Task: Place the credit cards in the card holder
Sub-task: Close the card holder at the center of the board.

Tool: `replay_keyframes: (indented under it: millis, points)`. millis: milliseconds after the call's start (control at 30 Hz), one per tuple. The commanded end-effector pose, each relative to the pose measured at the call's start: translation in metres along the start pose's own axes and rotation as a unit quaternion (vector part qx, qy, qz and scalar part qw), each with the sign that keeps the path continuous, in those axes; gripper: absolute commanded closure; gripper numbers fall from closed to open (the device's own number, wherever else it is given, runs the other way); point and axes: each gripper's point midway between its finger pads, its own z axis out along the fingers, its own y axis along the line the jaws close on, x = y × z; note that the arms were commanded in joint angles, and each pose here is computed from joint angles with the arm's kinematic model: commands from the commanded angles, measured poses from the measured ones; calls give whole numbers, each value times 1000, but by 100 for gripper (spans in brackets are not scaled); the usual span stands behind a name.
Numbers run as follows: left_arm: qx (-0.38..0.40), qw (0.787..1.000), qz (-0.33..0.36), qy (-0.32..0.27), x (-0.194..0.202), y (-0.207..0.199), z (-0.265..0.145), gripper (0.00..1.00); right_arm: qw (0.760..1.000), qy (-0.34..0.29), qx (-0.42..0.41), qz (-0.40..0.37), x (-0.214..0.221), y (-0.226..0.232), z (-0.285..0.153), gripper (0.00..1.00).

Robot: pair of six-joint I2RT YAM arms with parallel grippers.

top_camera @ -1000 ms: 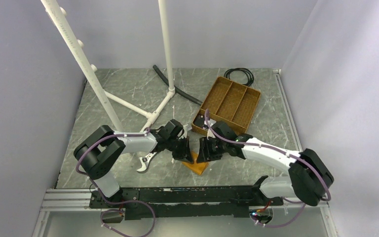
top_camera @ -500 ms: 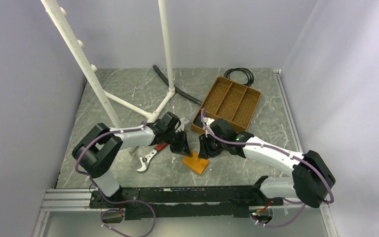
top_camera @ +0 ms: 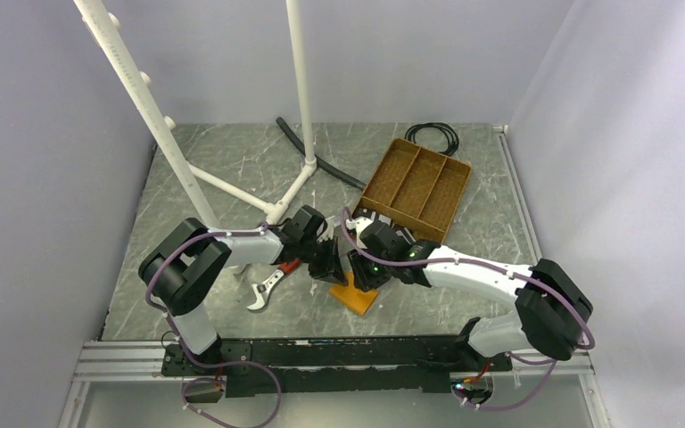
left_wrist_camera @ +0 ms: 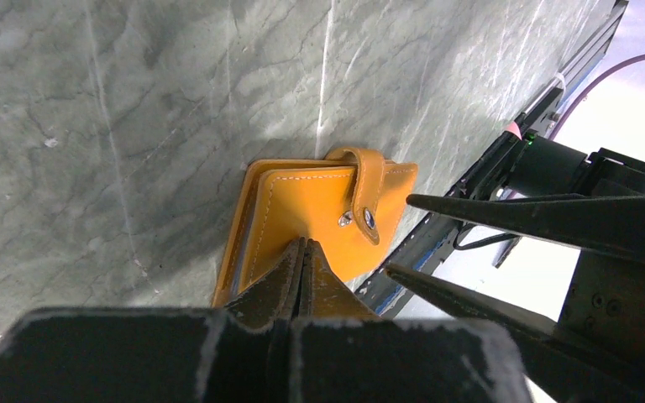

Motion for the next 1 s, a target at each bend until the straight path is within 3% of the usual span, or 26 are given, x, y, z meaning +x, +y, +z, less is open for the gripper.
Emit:
replay_keyframes:
  millis: [0,200,500,867,967]
  points:
    - [-21,1000,-6,0,7,15,5,100,999,-26,18,-19,-19,-2,-1,64]
    - [-24,1000,-6,-3,6,16,4,100,999,-19,10,-27,-20,3,3,68]
    - [-22,1000,-5,-2,6,15,4,100,999,-18,8,-30,-22,7,9,67]
    - [-19,1000,-3,-3,6,14,4,100,999,-16,15,-23,-21,6,11,84]
    - [-19,1000,-3,-4,7,15,3,100,999,-10,22,-21,-18,3,13,82]
